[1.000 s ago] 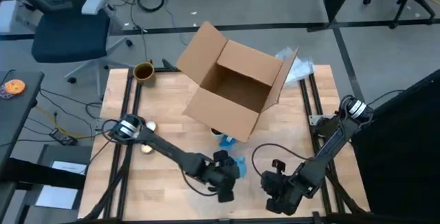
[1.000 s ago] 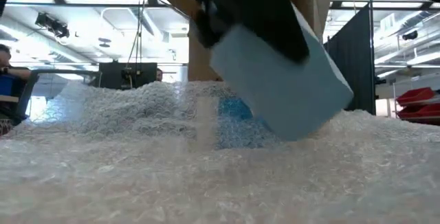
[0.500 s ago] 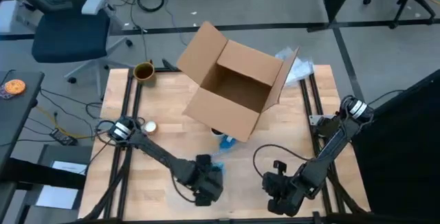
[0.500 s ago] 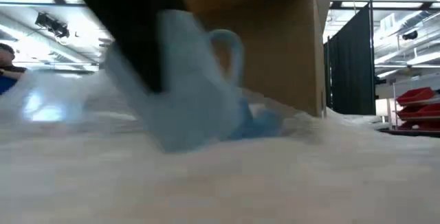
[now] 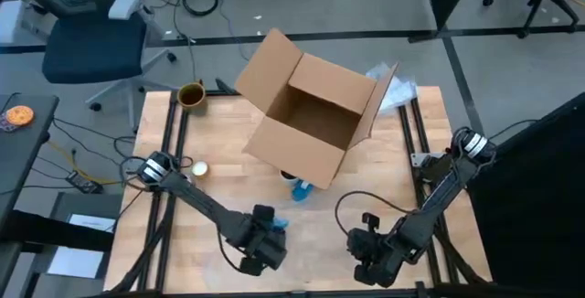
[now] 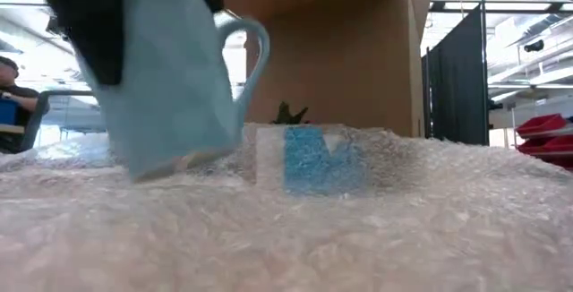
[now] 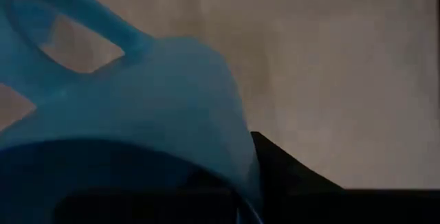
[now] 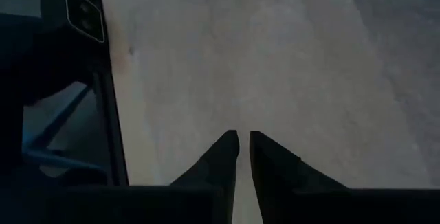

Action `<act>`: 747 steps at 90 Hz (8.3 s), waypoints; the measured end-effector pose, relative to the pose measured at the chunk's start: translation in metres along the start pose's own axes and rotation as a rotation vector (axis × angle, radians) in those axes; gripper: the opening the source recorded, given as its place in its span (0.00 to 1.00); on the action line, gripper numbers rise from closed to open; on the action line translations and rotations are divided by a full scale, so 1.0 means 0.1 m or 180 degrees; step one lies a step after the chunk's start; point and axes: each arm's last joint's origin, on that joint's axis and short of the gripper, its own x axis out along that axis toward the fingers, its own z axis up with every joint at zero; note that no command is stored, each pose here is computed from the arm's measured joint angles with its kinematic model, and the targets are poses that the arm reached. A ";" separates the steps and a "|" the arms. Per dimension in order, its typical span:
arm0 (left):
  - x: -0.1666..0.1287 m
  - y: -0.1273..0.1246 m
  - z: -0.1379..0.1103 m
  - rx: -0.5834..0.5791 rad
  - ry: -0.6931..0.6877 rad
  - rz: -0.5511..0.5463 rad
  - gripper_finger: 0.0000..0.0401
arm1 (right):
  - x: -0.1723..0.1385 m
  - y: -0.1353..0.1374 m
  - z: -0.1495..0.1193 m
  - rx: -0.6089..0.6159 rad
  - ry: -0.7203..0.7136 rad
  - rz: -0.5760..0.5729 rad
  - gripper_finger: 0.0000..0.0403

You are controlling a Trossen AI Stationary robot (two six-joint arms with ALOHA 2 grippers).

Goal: Wrap mug
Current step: Wrap the blue mug with the bubble wrap on the table

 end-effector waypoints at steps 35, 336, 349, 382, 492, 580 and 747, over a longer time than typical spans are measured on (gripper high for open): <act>0.00 0.07 0.03 0.0064 0.0027 -0.0204 0.00 | 0.02 -0.03 0.05 0.0062 -0.0086 -0.0063 0.05; 0.57 -0.82 -0.89 -0.0680 0.0389 0.0329 0.21 | -0.01 -1.70 -0.52 0.1618 -0.0261 0.0129 0.32; 0.59 -0.81 -0.91 -0.0682 0.0400 0.0324 0.21 | 0.15 -1.81 -0.64 0.1695 -0.0314 0.0120 0.32; 0.29 -0.68 -0.91 -0.0712 0.0391 0.0235 0.21 | 0.38 -1.78 -0.61 0.1721 -0.0523 0.0220 0.31; -0.48 -0.04 -0.45 -0.0815 -0.1577 0.1369 0.25 | 0.14 -0.92 0.36 0.0618 -0.2003 0.0768 0.00; -0.59 0.30 0.05 -0.0220 -0.2373 0.1047 0.57 | 0.59 -0.26 0.75 -0.0614 -0.2241 0.0555 0.06; -0.52 -0.07 -0.31 -0.0354 -0.1738 0.0938 0.00 | 0.13 -0.01 0.38 -0.0231 -0.1431 0.1509 0.39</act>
